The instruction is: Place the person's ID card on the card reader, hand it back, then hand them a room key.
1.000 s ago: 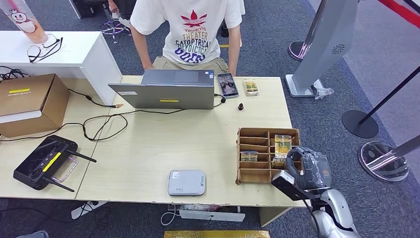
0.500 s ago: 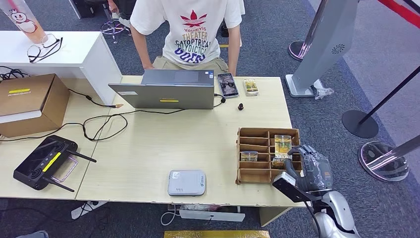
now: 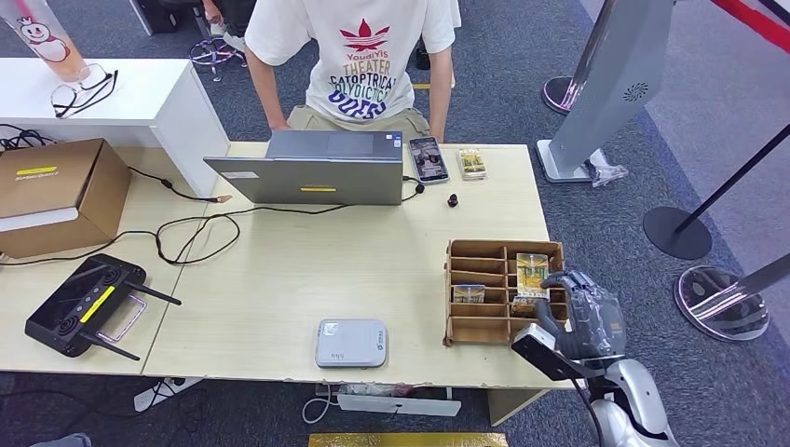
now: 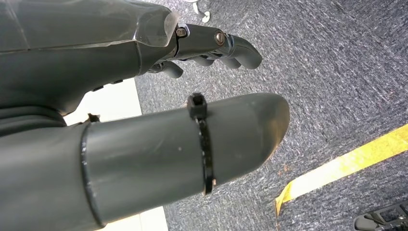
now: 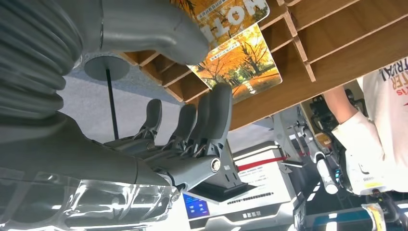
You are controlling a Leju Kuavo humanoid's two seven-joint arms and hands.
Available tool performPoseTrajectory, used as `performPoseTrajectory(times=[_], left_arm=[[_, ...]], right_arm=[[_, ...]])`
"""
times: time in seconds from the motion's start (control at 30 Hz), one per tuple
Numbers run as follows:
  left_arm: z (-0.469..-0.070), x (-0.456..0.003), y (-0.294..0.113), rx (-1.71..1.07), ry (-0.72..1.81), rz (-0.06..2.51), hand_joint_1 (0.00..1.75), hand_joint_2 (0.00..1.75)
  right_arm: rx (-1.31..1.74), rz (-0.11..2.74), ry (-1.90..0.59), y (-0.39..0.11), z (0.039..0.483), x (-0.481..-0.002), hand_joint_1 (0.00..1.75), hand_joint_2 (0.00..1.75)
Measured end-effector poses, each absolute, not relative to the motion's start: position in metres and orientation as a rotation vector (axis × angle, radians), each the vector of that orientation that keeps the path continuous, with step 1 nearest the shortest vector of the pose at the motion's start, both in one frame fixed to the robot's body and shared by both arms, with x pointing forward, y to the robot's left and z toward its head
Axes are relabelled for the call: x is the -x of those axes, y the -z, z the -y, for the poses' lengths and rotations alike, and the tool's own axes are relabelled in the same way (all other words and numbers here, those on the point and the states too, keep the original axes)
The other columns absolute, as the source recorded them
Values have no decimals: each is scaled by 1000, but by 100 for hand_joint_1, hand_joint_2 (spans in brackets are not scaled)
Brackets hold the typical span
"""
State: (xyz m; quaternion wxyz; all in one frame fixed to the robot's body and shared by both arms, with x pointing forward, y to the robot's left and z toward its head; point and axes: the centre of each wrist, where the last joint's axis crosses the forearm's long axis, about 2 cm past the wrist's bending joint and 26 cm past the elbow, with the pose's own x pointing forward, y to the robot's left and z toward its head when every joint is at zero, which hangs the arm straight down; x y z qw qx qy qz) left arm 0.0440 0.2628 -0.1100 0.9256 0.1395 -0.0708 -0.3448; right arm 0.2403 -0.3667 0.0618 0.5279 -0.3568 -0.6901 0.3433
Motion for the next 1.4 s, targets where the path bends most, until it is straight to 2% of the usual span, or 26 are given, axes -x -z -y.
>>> performPoseTrajectory(times=[0.3,0.53,0.87,1.13,1.27,1.4], left_arm=[[-260,-44,110,-282,704,143,0,0],[-259,-44,110,-280,694,141,0,0],[-259,-44,110,-277,683,138,0,0],[-258,-44,110,-270,686,135,0,0],[-258,-44,110,-270,688,129,0,0],[-258,-45,110,-271,691,128,0,0]], right_arm=[[828,1631,-856,-60,365,-238,99,175],[789,1625,-906,-59,359,-240,80,175],[750,1634,-947,-61,348,-247,75,175],[744,1626,-955,-61,346,-246,96,175],[744,1623,-952,-61,345,-246,129,175],[744,1623,-947,-62,344,-245,139,175]])
